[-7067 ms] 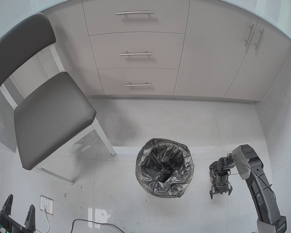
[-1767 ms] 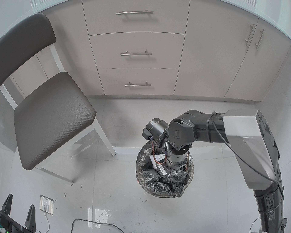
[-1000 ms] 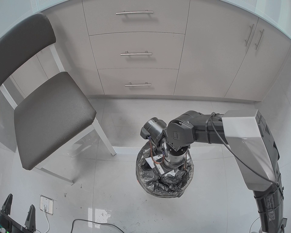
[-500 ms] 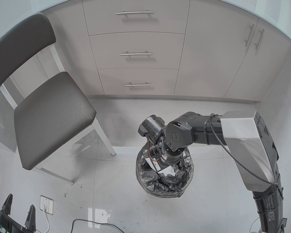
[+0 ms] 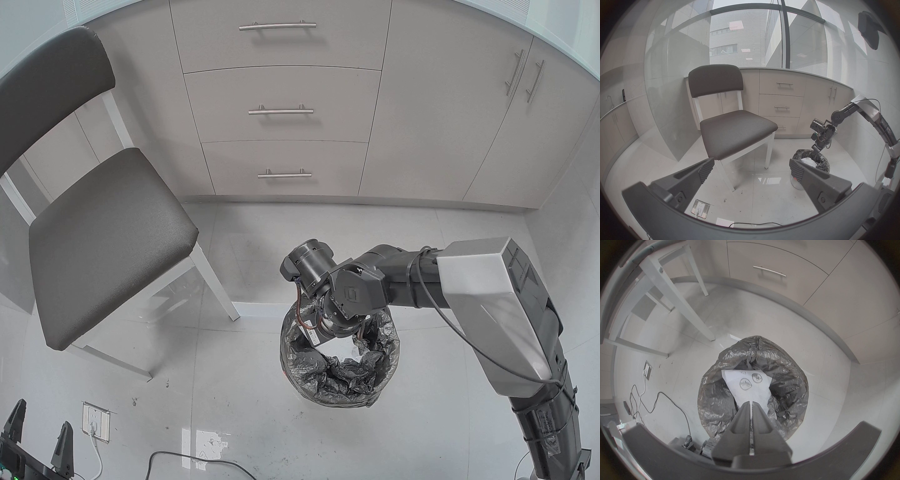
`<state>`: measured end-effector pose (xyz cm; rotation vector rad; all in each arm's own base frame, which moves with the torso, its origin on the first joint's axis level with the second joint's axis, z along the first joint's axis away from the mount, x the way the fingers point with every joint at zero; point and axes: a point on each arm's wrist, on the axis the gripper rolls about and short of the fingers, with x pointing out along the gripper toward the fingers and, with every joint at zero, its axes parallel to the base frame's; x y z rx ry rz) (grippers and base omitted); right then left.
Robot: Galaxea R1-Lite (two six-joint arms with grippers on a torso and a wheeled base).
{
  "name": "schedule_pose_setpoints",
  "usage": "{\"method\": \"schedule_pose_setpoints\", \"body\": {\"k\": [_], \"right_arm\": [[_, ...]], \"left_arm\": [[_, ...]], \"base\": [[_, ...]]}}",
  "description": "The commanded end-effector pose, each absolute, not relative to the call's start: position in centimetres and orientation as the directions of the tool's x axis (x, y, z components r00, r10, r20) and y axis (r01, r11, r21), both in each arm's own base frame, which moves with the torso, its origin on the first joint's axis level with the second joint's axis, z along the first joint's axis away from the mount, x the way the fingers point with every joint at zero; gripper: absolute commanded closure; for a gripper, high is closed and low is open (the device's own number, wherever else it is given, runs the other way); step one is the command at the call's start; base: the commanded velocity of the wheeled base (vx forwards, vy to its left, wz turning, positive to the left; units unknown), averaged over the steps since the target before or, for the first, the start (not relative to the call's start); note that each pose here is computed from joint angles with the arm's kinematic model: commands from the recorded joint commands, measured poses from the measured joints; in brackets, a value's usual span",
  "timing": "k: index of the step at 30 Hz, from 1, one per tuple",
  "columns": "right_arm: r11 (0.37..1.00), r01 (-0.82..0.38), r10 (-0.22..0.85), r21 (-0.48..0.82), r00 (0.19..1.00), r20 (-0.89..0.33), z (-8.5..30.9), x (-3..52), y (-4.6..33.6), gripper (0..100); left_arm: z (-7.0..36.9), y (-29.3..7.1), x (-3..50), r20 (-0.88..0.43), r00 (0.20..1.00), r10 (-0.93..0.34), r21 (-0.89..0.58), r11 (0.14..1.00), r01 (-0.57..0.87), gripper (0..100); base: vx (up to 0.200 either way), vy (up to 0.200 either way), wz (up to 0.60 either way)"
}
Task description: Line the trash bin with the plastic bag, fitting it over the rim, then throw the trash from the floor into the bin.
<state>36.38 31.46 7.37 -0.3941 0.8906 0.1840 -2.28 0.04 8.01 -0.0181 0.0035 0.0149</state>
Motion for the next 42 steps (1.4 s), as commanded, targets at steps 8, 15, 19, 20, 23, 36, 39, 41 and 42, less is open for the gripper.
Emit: {"method": "schedule_pose_setpoints", "body": {"k": [8,15,19,20,23,36,39,41,42], "right_arm": [[0.904,-0.329,0.007,-0.273,0.649,-0.760,4.4,38.2,31.7,100],[0.904,-0.322,0.001,-0.280,0.658,-0.753,2.9,39.3,31.2,100],[0.903,-0.322,-0.010,-0.286,0.648,-0.761,2.0,39.6,31.0,100],[0.902,-0.322,-0.011,-0.286,0.647,-0.762,1.9,39.6,31.0,100],[0.902,-0.321,-0.017,-0.288,0.640,-0.768,1.3,39.6,30.9,100],[0.901,-0.311,-0.057,-0.303,0.607,-0.793,-1.6,40.3,30.1,100],[0.902,-0.308,-0.057,-0.302,0.610,-0.791,-2.0,40.4,30.1,100],[0.903,-0.306,-0.057,-0.302,0.611,-0.790,-2.5,40.6,30.1,100],[0.903,-0.306,-0.058,-0.302,0.610,-0.791,-2.6,40.6,30.1,100]], "left_arm": [[7.5,0.0,-2.3,-0.005,1.000,0.015,-0.018,1.000,-0.015,0],[7.5,0.0,-2.3,-0.005,1.000,0.015,-0.018,1.000,-0.015,0],[7.5,0.0,-2.3,-0.005,1.000,0.015,-0.018,1.000,-0.015,0],[7.5,0.0,-2.3,-0.005,1.000,0.015,-0.018,1.000,-0.015,0],[7.5,0.0,-2.3,-0.005,1.000,0.015,-0.018,1.000,-0.015,0],[7.5,0.0,-2.3,-0.005,1.000,0.015,-0.018,1.000,-0.015,0],[7.5,0.0,-2.3,-0.005,1.000,0.015,-0.018,1.000,-0.015,0],[7.5,0.0,-2.3,-0.005,1.000,0.015,-0.018,1.000,-0.015,0],[7.5,0.0,-2.3,-0.005,1.000,0.015,-0.018,1.000,-0.015,0]], "base": [[0.000,0.000,0.00],[0.000,0.000,0.00],[0.000,0.000,0.00],[0.000,0.000,0.00],[0.000,0.000,0.00],[0.000,0.000,0.00],[0.000,0.000,0.00],[0.000,0.000,0.00],[0.000,0.000,0.00]]}}
